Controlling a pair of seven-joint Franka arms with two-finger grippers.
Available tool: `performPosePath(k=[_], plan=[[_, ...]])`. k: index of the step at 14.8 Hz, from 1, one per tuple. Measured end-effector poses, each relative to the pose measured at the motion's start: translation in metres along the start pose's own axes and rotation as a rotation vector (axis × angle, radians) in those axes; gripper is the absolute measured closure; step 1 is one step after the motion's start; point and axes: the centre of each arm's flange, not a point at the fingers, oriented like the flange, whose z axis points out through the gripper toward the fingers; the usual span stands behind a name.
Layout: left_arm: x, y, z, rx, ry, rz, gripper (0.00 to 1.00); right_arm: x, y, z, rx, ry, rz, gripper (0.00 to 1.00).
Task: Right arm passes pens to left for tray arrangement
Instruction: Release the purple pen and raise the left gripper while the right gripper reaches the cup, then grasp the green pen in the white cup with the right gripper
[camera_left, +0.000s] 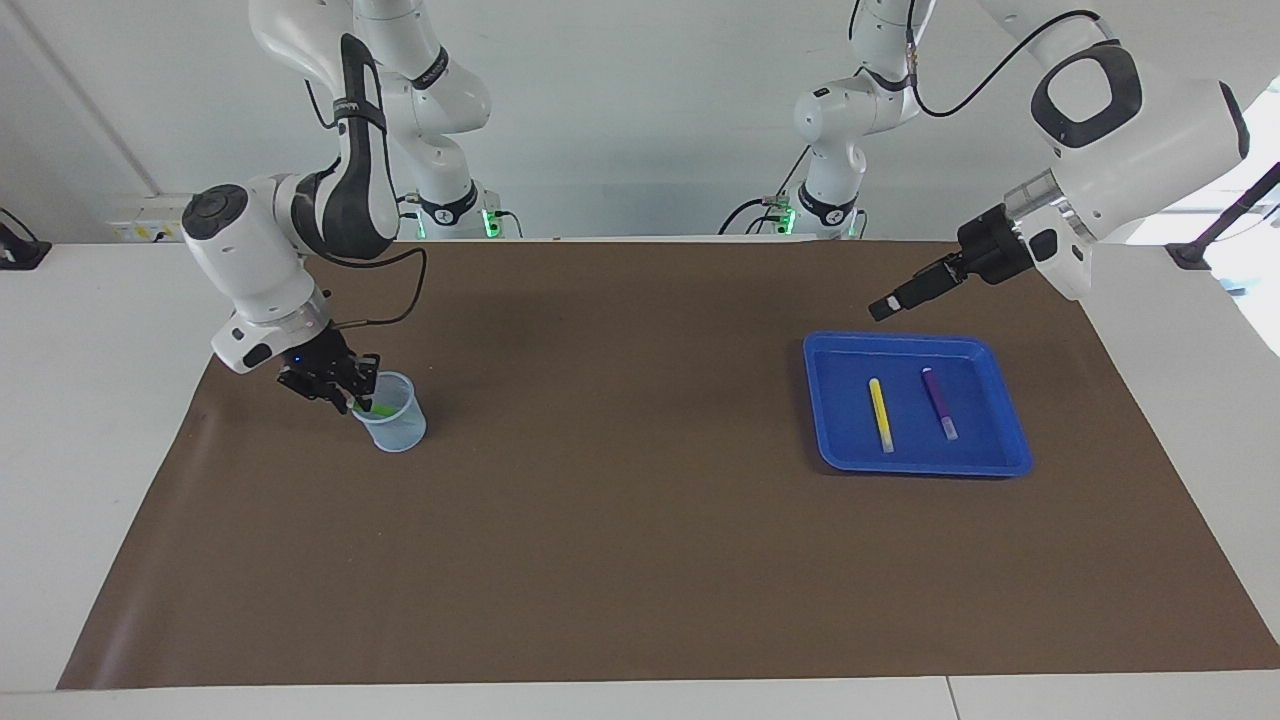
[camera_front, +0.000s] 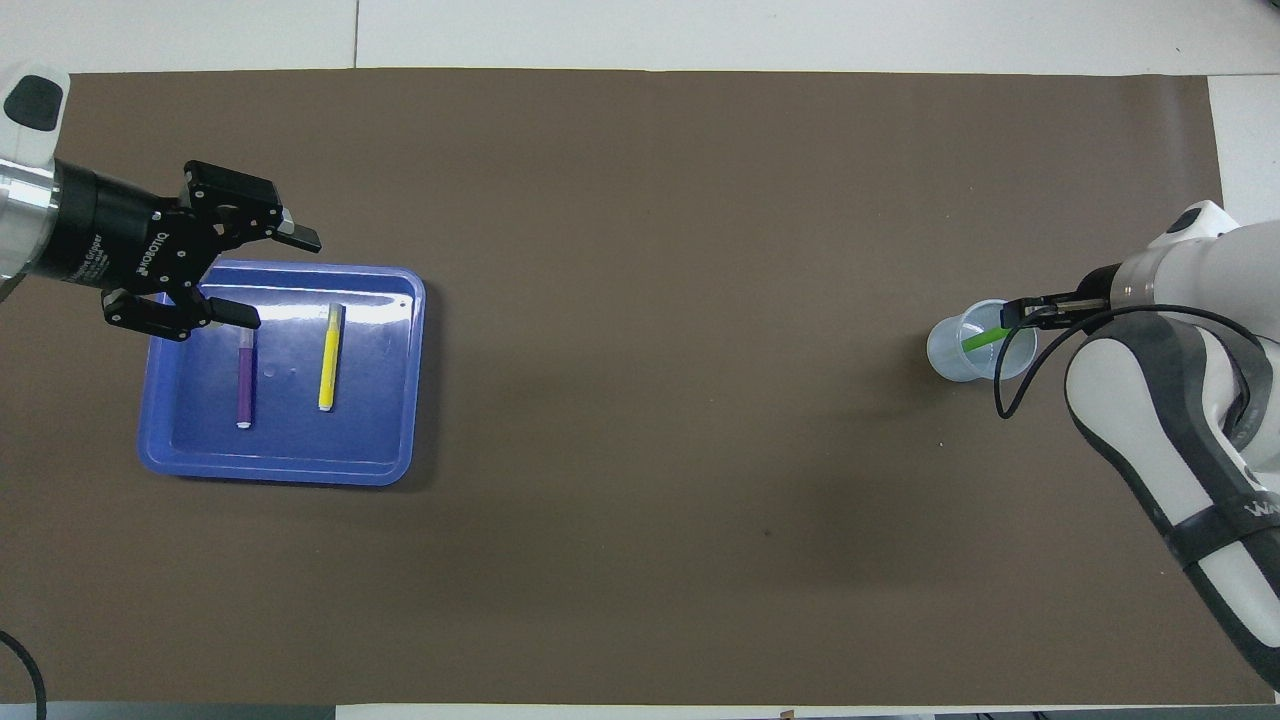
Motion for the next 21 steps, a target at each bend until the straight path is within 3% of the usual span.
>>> performPosePath(k=[5, 14, 21], plan=[[-0.011, -0.022, 0.009, -0.063, -0.003, -0.064, 0.00, 0.002, -0.006, -0.003, 0.004, 0.008, -0.009, 0.80], [-0.016, -0.026, 0.010, -0.068, 0.007, -0.071, 0.00, 0.003, -0.008, -0.007, 0.042, 0.022, 0.021, 0.81], [-0.012, -0.030, 0.007, -0.095, -0.004, -0.091, 0.00, -0.007, -0.017, -0.091, 0.067, 0.075, 0.002, 0.81]])
